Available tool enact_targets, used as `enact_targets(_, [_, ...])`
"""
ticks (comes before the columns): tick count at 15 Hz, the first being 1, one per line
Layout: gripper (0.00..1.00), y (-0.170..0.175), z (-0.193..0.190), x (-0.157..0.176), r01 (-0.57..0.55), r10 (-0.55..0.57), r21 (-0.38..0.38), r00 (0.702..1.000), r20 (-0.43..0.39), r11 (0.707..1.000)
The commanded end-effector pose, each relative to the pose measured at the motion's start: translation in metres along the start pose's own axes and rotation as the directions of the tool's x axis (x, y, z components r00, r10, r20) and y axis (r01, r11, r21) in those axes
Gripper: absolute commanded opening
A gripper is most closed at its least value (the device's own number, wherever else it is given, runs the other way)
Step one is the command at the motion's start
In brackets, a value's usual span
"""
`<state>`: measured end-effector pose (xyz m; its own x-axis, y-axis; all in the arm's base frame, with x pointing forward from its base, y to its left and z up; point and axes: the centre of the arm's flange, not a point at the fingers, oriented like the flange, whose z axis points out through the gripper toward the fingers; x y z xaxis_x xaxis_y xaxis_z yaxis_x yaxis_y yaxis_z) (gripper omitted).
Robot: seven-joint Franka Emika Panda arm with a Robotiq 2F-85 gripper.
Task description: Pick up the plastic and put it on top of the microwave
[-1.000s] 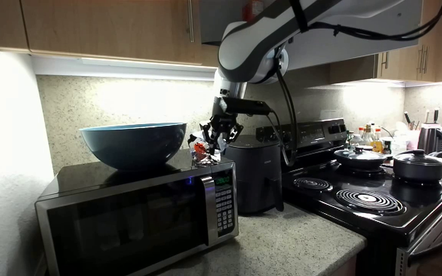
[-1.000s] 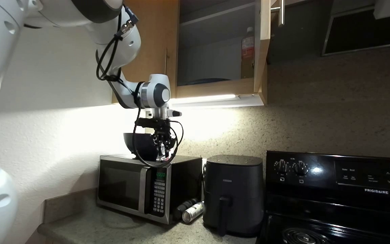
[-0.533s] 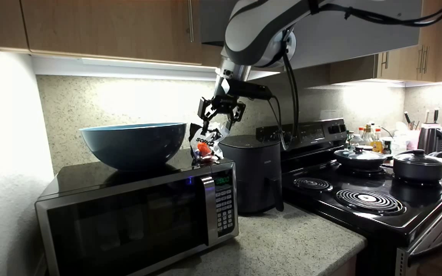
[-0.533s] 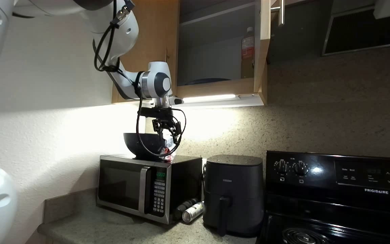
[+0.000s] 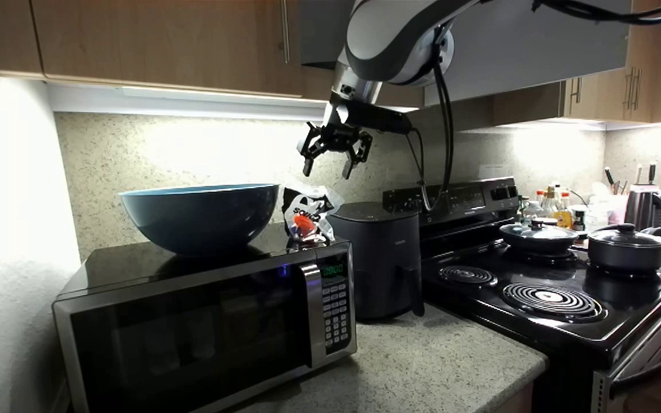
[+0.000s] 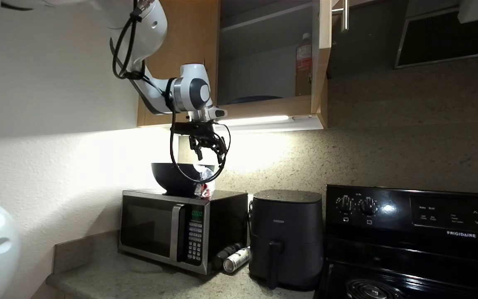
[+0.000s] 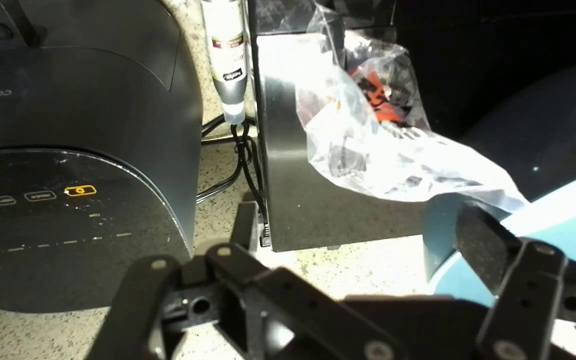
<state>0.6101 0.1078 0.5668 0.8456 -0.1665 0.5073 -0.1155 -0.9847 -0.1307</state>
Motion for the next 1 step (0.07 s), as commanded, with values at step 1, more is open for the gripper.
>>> enact_targets(1, [1.0,0.0006,-0.0003,0.0002,0.002,-0.002,-0.007,1.0,-0.007,1.0])
